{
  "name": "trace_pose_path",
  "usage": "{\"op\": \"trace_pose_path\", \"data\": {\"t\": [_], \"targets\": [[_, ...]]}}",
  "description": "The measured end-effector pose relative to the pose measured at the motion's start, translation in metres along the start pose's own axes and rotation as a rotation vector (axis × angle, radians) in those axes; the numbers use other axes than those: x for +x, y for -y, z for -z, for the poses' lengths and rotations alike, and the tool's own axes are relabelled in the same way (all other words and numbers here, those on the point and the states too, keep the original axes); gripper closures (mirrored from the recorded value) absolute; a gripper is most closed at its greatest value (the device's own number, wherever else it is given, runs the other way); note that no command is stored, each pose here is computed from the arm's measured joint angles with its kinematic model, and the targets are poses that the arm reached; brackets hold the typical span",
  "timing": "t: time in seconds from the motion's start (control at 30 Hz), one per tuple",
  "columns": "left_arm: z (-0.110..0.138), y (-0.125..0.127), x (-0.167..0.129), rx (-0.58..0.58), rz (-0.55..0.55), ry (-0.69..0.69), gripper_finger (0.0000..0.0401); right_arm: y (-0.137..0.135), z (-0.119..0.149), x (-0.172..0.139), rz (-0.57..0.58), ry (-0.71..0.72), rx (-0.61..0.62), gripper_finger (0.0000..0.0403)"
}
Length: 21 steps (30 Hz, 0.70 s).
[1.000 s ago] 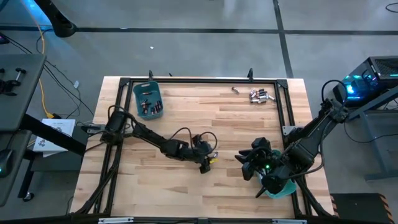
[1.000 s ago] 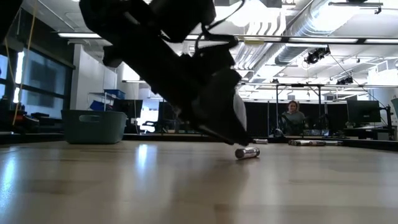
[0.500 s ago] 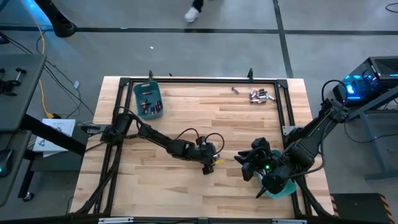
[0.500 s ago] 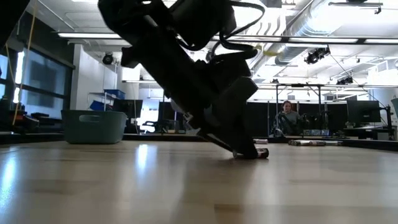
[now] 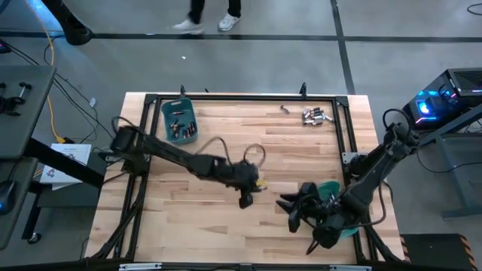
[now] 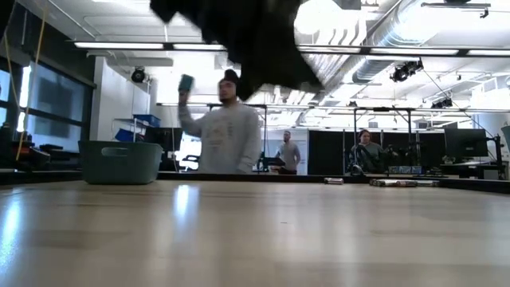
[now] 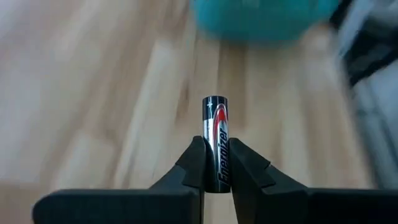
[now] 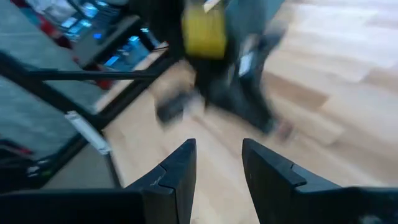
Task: Sort batteries
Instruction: Put the silver battery into the green bin
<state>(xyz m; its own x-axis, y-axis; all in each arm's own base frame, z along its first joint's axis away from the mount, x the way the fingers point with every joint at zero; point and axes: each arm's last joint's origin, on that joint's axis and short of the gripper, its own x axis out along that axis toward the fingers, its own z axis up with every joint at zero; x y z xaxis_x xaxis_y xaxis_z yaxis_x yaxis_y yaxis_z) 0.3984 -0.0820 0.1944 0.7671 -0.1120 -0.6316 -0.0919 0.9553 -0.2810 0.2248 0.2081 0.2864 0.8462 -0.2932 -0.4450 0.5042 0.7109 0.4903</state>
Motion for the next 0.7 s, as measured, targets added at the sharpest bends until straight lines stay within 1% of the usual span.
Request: {"op": "trace_pose_path", "data": {"t": [0.07,0.13,0.2,0.27,0.37,0.43,0.5,0.6,0.7], "targets": [[-0.015,0.004,-0.020,0.012,0.038,0.061,0.0370,0.002,0.011,0.004,-0.043,0.009,0.029,0.0279],[-0.025,0.009,-0.037,0.019,0.088,0.107,0.0370,0.002,0.016,0.008,-0.089,0.019,0.067,0.0279],[-0.039,0.015,-0.057,0.028,0.161,0.186,0.0370,-0.002,0.014,0.011,-0.129,0.072,0.088,0.0279],[-0.052,0.022,-0.079,0.048,0.228,0.275,0.0370,-0.010,0.006,0.014,-0.170,0.147,0.079,0.0279],[-0.062,0.029,-0.098,0.062,0.281,0.361,0.0370,-0.027,-0.018,0.014,-0.219,0.252,-0.037,0.0274],[-0.066,0.031,-0.107,0.063,0.300,0.404,0.0370,-0.040,-0.040,0.012,-0.253,0.328,-0.124,0.0263],[-0.072,0.033,-0.117,0.064,0.320,0.456,0.0370,-0.050,-0.060,0.009,-0.261,0.399,-0.228,0.0247],[-0.076,0.035,-0.123,0.062,0.337,0.498,0.0370,-0.061,-0.086,0.005,-0.225,0.465,-0.368,0.0218],[-0.076,0.037,-0.123,0.060,0.351,0.512,0.0370,-0.066,-0.103,-0.001,-0.141,0.500,-0.461,0.0195]]}}
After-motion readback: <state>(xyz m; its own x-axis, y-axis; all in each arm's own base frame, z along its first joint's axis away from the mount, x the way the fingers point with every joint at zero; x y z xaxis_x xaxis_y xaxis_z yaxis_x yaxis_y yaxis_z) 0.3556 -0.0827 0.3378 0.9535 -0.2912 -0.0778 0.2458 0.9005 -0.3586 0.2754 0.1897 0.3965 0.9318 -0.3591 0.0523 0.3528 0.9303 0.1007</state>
